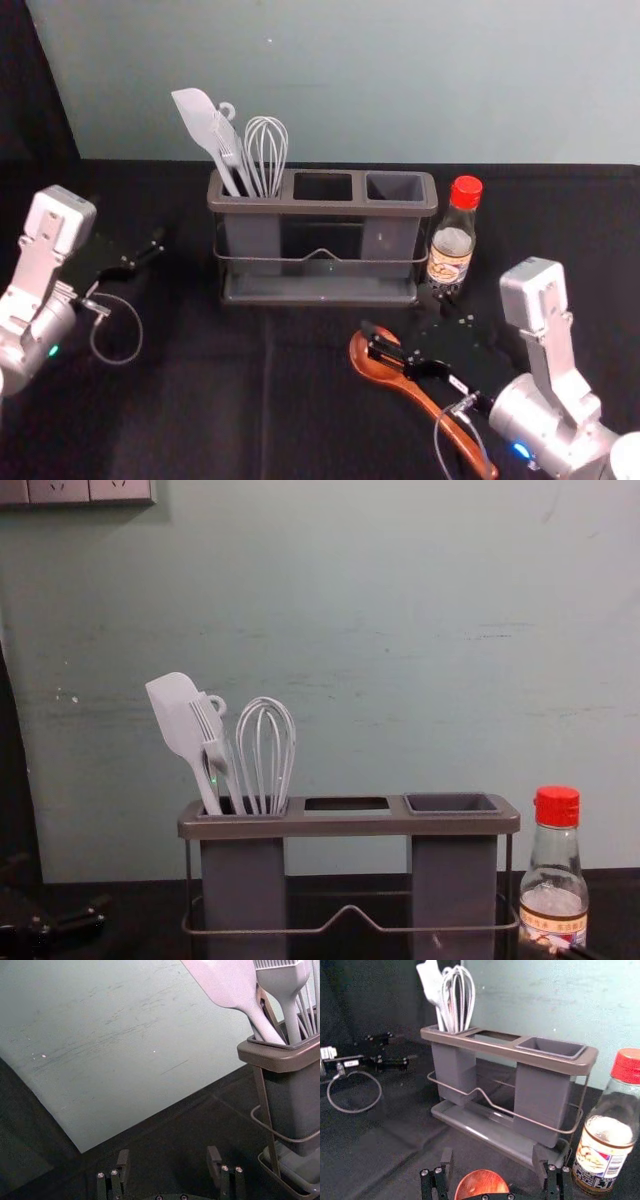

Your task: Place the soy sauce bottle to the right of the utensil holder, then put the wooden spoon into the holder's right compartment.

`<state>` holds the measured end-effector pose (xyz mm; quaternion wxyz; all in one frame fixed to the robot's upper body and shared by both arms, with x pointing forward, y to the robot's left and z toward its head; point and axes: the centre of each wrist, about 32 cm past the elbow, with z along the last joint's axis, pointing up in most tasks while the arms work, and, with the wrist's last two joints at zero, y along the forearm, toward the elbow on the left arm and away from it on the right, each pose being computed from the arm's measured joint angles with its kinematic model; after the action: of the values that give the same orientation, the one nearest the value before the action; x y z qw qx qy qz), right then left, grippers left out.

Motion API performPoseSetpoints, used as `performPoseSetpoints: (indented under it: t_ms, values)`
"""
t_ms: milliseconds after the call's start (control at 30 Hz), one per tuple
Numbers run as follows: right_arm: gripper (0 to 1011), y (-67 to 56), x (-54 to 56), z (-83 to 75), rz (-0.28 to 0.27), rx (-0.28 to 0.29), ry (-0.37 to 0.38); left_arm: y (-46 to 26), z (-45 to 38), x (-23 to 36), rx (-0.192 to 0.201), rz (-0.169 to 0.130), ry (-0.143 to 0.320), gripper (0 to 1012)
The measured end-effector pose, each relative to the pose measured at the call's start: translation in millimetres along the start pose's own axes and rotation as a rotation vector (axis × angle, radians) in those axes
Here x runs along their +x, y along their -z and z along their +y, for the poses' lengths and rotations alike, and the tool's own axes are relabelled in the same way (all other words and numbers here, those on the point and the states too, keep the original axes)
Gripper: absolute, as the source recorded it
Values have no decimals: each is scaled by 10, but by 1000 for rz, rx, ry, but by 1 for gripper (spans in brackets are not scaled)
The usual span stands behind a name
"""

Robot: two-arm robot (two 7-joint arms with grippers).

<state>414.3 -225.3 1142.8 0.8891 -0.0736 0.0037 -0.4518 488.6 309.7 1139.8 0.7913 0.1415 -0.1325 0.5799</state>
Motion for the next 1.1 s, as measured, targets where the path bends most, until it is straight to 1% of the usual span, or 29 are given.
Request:
performPoseSetpoints:
  t_ms: [33,167,200,300,333,433,467,533,600,633,733,967,1100]
  values:
    - [1003,-59,-14,7,-7,-24,-3,0,0,0,0,0,0,1000]
    - [1002,-220,-55,45,-12,-126,1,0,0,0,0,0,0,1000]
    - [1003,-303,-80,73,-17,-185,4,0,0,0,0,0,0,1000]
    - [1003,-430,-139,130,-36,-280,27,0,0,0,0,0,0,1000]
    - [1003,-503,-184,171,-49,-333,53,0,0,0,0,0,0,1000]
    - [1003,-596,-223,232,-53,-398,87,0,0,0,0,0,0,1000]
    - [1003,-641,-234,268,-46,-427,102,0,0,0,0,0,0,1000]
    - [1003,-708,-242,327,-36,-461,114,0,0,0,0,0,0,1000]
    - [1003,-740,-236,373,-26,-484,113,0,0,0,0,0,0,1000]
    - [1003,-768,-228,417,-16,-504,109,0,0,0,0,0,0,1000]
    - [1003,-807,-209,498,4,-530,102,0,0,0,0,0,0,1000]
    - [1003,-800,-139,607,47,-552,71,0,0,0,0,0,0,1000]
    - [1003,-791,-130,647,53,-561,63,0,0,0,0,0,0,1000]
